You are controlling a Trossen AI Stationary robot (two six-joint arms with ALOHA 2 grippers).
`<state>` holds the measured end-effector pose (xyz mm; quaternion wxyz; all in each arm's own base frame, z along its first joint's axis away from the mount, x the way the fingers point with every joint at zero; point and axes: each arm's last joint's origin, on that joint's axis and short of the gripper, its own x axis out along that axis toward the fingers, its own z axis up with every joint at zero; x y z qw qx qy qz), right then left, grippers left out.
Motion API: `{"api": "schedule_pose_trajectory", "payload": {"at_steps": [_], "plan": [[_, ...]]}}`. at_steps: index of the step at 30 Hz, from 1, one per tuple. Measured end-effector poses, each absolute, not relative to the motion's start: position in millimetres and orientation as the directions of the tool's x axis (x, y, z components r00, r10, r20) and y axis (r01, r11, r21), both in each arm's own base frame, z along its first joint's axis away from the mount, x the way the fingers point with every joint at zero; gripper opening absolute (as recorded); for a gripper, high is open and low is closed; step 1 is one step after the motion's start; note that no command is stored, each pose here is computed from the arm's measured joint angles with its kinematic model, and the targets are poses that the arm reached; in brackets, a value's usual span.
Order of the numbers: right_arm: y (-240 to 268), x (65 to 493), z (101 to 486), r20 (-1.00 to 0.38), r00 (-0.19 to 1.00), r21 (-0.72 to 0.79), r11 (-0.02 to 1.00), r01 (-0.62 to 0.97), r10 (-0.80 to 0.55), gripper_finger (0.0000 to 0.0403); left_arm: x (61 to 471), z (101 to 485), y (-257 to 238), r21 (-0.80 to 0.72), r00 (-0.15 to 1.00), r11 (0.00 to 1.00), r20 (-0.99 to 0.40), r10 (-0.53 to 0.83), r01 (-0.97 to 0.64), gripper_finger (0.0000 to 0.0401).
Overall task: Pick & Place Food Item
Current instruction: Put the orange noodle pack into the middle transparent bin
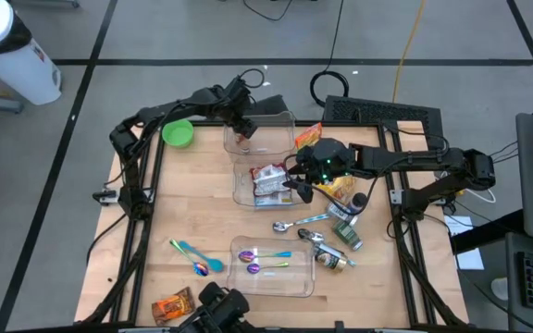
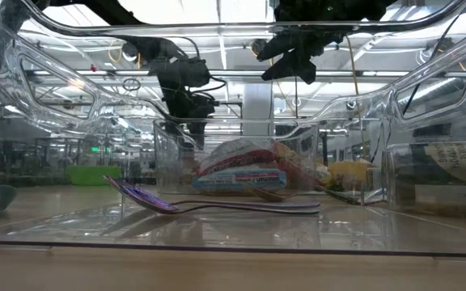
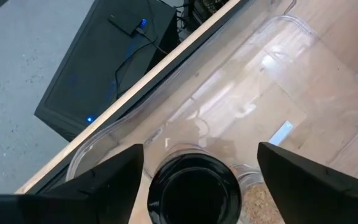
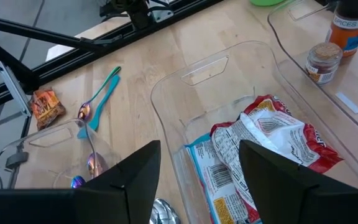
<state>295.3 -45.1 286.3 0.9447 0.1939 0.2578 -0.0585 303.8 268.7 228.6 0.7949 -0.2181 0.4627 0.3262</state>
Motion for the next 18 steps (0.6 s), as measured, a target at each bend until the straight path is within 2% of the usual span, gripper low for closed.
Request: {"api": "schedule_pose_trajectory", "payload": {"at_steps": [3,8,18], "plan": [[-45.1,295.3,286.3,-0.510,0.860,0.336,0.918,0.210,-0.010,0.0210,302.0,237.2,267.1,-0.049,0.376,0.694,-0.866,0.329,-0.719,0.0324],[-45.0,295.4,286.4,-0.509,0.861,0.333,0.920,0.208,-0.010,0.0210,294.0,269.7,262.0,-0.046,0.442,0.700,-0.804,0.397,-0.713,0.0299],[-45.0,295.4,286.4,-0.509,0.861,0.351,0.911,0.218,-0.009,0.0210,235.2,384.9,214.2,0.019,0.619,0.752,-0.555,0.556,-0.659,0.0261]]}}
